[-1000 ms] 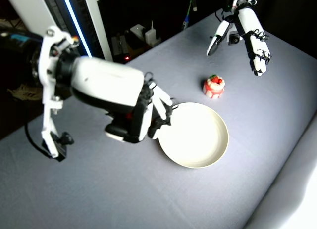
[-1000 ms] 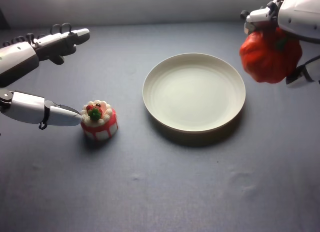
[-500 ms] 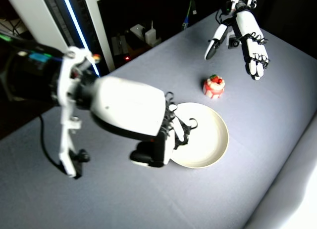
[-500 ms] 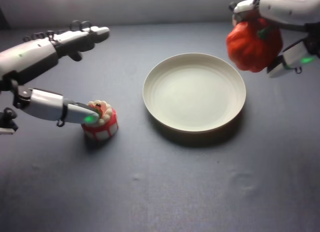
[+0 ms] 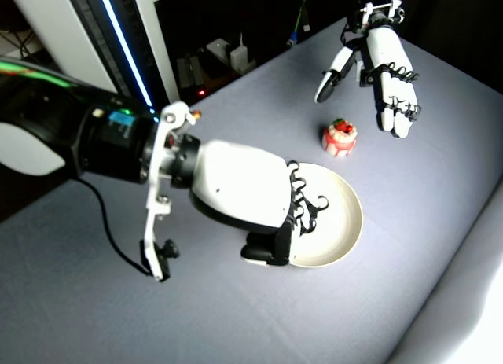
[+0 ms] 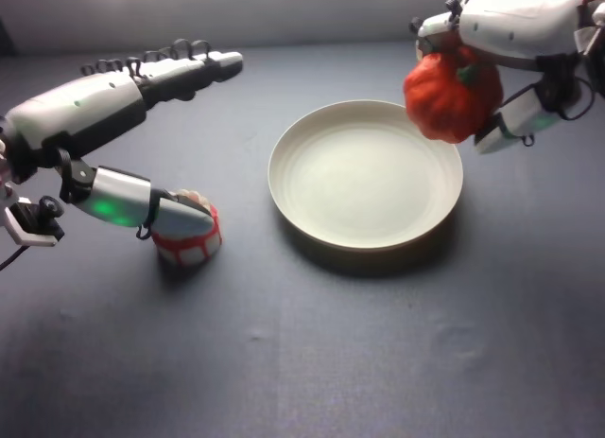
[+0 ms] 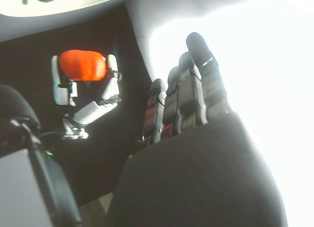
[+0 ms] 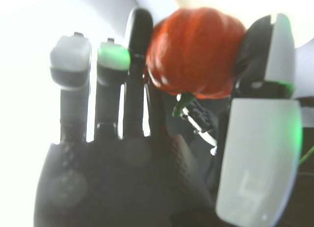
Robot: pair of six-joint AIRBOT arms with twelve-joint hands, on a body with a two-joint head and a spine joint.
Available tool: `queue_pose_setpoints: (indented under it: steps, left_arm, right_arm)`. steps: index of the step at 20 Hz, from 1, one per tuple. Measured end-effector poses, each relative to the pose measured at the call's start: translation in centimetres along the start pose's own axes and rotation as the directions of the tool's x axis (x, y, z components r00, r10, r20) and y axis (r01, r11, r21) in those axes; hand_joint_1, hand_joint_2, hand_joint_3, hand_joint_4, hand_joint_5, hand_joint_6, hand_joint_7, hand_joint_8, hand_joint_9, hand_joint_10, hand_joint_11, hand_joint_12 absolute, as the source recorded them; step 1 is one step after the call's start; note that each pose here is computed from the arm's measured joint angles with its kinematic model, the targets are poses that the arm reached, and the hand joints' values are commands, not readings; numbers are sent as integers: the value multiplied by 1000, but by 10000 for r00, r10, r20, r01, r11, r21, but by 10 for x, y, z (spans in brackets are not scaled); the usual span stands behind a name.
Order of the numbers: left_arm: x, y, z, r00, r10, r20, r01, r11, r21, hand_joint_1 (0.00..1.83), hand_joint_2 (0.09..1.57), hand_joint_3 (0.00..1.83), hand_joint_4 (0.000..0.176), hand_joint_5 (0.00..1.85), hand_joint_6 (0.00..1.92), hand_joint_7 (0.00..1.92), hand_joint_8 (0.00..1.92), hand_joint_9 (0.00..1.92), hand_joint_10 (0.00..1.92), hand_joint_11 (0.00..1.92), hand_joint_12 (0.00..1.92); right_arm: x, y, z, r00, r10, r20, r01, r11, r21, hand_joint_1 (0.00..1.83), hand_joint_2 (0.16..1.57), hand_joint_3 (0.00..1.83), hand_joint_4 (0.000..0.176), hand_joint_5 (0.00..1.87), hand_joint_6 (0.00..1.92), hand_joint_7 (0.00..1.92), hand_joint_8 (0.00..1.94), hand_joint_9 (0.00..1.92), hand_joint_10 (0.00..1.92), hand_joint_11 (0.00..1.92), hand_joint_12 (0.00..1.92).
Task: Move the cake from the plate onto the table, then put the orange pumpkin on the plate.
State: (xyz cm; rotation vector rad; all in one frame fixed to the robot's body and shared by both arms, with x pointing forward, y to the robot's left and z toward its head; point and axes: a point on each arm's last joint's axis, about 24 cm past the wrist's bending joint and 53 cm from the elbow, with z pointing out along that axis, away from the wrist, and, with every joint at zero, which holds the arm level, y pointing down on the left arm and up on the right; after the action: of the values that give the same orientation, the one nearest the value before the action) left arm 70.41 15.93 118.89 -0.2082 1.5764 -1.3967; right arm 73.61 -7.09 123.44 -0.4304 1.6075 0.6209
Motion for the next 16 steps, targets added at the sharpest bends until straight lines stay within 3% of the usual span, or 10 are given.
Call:
queue_pose_setpoints:
  steps: [5,7,9,10,11,12,13,14,16]
  left_arm:
    - [3,-4,7,9999,87,-75,-86,9998,184,961,872,2,50,83,0,38,0,92,2,0,850]
    - [2,-3,7,9998,173,-87,-172,9997,192,953,894,7,6,72,0,28,1,95,2,0,809]
    - [0,-5,9,9998,179,-34,-178,9995,272,949,896,4,4,82,7,59,12,104,4,0,764]
    - [1,-7,12,9998,180,-14,-179,9992,354,946,903,5,24,110,9,58,6,70,7,0,690]
    - [2,-8,15,9999,166,-8,-165,9991,394,936,898,2,65,118,9,70,9,68,9,0,676]
    - [3,-9,16,9998,189,-55,-186,9988,448,920,887,0,73,71,8,109,13,131,29,0,854]
    - [7,-11,17,9996,245,-152,-237,9984,523,919,881,0,93,67,5,144,14,159,33,0,986]
    - [9,-12,18,9996,234,-178,-224,9982,565,910,872,0,88,58,1,136,7,166,34,0,1017]
    - [9,-12,18,9995,251,-192,-239,9981,572,875,875,0,75,15,2,34,6,38,17,0,758]
  right_arm:
    - [7,17,19,10000,-5,-13,5,9995,-311,1368,1108,0,0,1005,1921,1177,1941,1280,1921,1326,1921]
    - [8,26,26,9999,-127,31,129,9988,-481,1337,1130,2,0,973,1921,1168,1941,1279,1921,1339,1921]
    - [10,29,31,9998,-146,110,152,9983,-570,1353,1140,2,0,927,1921,1106,1941,1194,1921,1254,1921]
    - [14,29,31,9999,-151,58,154,9982,-583,1371,1130,0,0,930,1921,1113,1941,1204,1921,1261,1921]
    - [15,29,31,9999,-142,42,144,9982,-583,1381,1121,0,0,952,1921,1106,1941,1198,1921,1255,1921]
    - [17,28,31,9999,-110,20,111,9984,-563,1363,1128,0,0,967,1921,1070,1941,1152,1921,1205,1921]
    - [19,22,31,10000,4,-15,-4,9990,-444,1362,1134,1,0,960,1921,1051,1941,1127,1921,1178,1921]
    - [21,12,31,10000,67,-50,-68,9996,-256,1347,1141,3,0,930,1921,1041,1941,1107,1921,1137,1921]
    - [28,1,29,9996,185,-218,-186,9998,-21,1333,1135,0,0,872,1910,1044,1933,1117,1921,1186,1921]
